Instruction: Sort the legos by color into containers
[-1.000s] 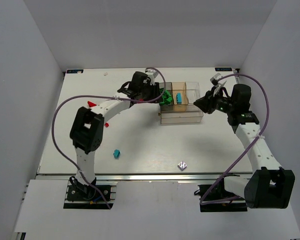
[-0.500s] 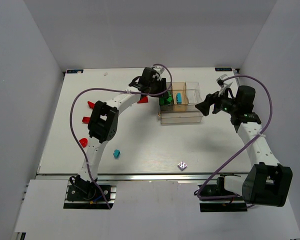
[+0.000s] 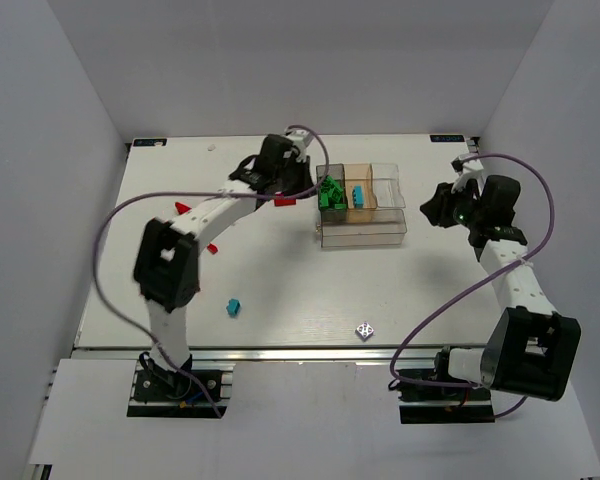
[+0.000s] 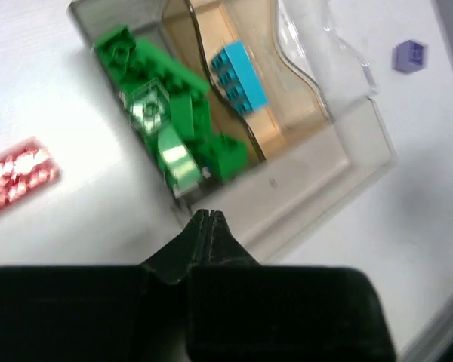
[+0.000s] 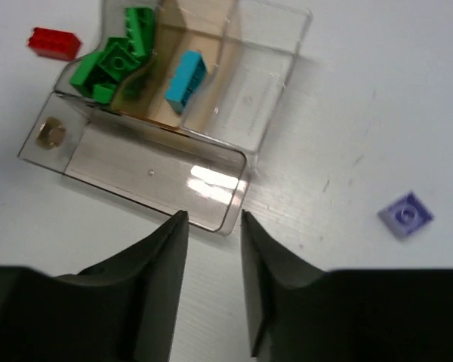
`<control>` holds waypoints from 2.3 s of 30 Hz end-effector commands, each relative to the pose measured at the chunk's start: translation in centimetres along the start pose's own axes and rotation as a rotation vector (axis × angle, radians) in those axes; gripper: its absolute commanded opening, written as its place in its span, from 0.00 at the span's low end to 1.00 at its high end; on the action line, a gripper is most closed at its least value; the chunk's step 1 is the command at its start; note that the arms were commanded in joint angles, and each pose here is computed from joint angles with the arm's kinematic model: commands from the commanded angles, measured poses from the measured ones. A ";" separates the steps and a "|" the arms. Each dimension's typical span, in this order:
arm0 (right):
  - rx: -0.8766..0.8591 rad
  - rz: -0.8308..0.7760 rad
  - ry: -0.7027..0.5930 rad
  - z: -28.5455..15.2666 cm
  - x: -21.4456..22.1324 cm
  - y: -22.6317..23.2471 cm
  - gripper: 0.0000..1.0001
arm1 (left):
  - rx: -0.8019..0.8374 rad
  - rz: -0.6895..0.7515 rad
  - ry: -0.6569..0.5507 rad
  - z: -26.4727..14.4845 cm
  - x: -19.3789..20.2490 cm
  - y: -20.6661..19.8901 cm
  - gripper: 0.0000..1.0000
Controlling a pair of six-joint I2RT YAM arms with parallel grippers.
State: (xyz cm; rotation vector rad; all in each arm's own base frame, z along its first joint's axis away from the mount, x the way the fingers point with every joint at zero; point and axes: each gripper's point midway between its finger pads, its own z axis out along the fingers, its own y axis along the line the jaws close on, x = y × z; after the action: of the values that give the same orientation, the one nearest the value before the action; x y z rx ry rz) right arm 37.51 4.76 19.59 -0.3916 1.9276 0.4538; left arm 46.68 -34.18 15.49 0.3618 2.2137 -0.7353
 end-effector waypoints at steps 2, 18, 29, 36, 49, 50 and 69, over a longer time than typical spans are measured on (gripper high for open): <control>0.187 0.019 0.114 -0.3 2.4 -4.4 0.36 | -0.004 0.061 -0.250 -12.8 -4.6 -2.4 0.00; 0.379 0.005 0.524 3.9 7.6 -17.0 0.89 | -0.145 0.206 -0.402 -25.7 -1.1 -0.9 0.80; 0.470 0.307 0.527 6.3 10.1 -18.4 0.88 | -0.069 0.210 -0.391 -25.3 -0.7 -2.2 0.80; 0.574 0.382 0.557 6.4 12.0 -19.4 0.76 | -0.082 0.210 -0.396 -25.4 -0.8 -2.0 0.80; 0.503 0.240 0.472 6.2 9.5 -17.2 0.00 | 0.053 0.252 -0.372 -24.6 0.1 -4.0 0.81; 0.484 0.182 0.417 5.7 6.9 -16.2 0.00 | 0.071 0.256 -0.366 -24.6 0.2 -4.3 0.81; -0.004 -0.112 0.237 16.1 -3.3 2.4 0.00 | 0.131 0.293 -0.252 -20.8 3.1 -3.9 0.85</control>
State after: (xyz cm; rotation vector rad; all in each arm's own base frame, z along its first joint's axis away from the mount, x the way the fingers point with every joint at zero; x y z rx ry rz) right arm 48.92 15.23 16.17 -0.6424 2.1049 0.4011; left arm 30.71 -24.33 25.85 0.5834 1.8533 -0.7221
